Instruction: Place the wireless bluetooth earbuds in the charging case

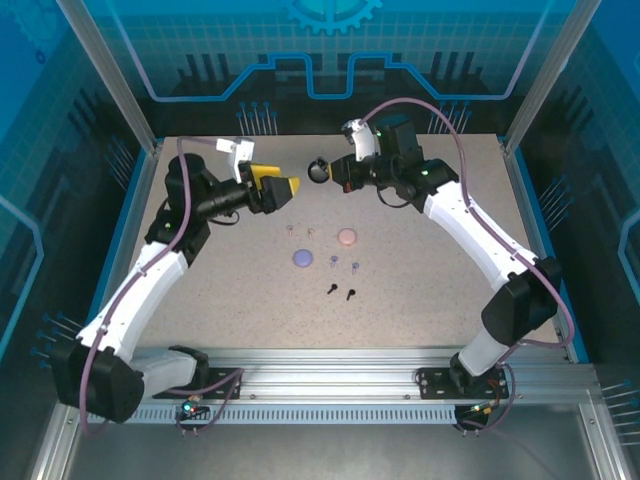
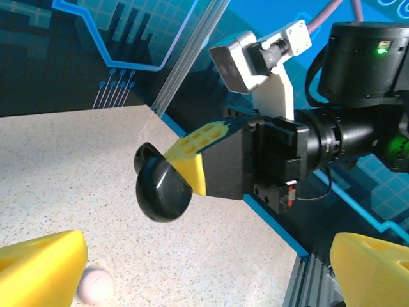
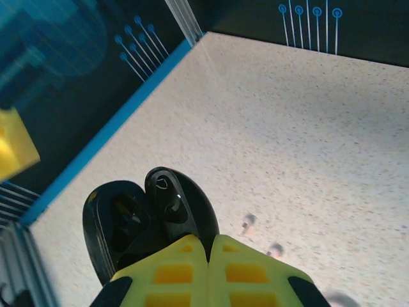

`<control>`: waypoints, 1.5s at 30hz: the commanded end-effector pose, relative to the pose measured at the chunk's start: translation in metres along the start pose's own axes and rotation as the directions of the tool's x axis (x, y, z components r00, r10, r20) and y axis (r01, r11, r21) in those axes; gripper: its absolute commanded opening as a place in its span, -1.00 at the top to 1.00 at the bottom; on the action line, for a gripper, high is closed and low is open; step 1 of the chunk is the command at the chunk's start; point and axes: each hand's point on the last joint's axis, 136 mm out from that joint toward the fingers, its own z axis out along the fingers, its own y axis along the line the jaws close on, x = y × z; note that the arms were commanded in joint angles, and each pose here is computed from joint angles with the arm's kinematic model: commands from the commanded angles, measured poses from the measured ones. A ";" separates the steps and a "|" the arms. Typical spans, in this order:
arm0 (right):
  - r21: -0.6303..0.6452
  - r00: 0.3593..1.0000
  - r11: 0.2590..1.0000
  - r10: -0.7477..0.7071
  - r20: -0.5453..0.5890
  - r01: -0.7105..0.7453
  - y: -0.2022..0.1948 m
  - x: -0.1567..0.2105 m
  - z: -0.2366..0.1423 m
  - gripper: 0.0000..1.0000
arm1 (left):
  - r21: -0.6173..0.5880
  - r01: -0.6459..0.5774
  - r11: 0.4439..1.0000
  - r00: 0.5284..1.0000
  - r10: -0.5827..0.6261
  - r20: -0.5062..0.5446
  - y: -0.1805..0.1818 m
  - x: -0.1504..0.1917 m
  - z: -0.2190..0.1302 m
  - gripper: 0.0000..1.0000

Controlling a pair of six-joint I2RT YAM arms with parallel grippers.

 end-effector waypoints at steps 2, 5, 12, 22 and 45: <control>0.005 0.988 0.991 -0.136 -0.071 0.136 -0.009 0.006 -0.003 1.00 | 0.026 -0.025 0.999 0.991 0.029 -0.127 0.010 0.009 0.003 -0.97; -0.034 0.987 0.989 -0.149 -0.063 0.147 -0.009 0.004 -0.002 1.00 | 0.041 -0.020 0.999 0.985 0.026 -0.171 0.018 0.010 0.010 -0.98; -0.143 0.986 0.978 -0.158 -0.058 0.149 0.001 -0.004 0.006 1.00 | 0.115 0.023 0.993 0.965 0.008 -0.262 0.028 0.015 0.031 -0.83; -0.214 0.983 0.964 -0.174 -0.049 0.160 0.014 -0.015 0.012 1.00 | 0.170 0.049 0.984 0.945 0.010 -0.327 0.033 0.020 0.042 -0.59; -0.256 0.974 0.950 -0.210 -0.089 0.181 0.030 -0.001 0.022 1.00 | 0.239 0.082 0.968 0.928 0.013 -0.372 0.027 0.028 0.052 -0.21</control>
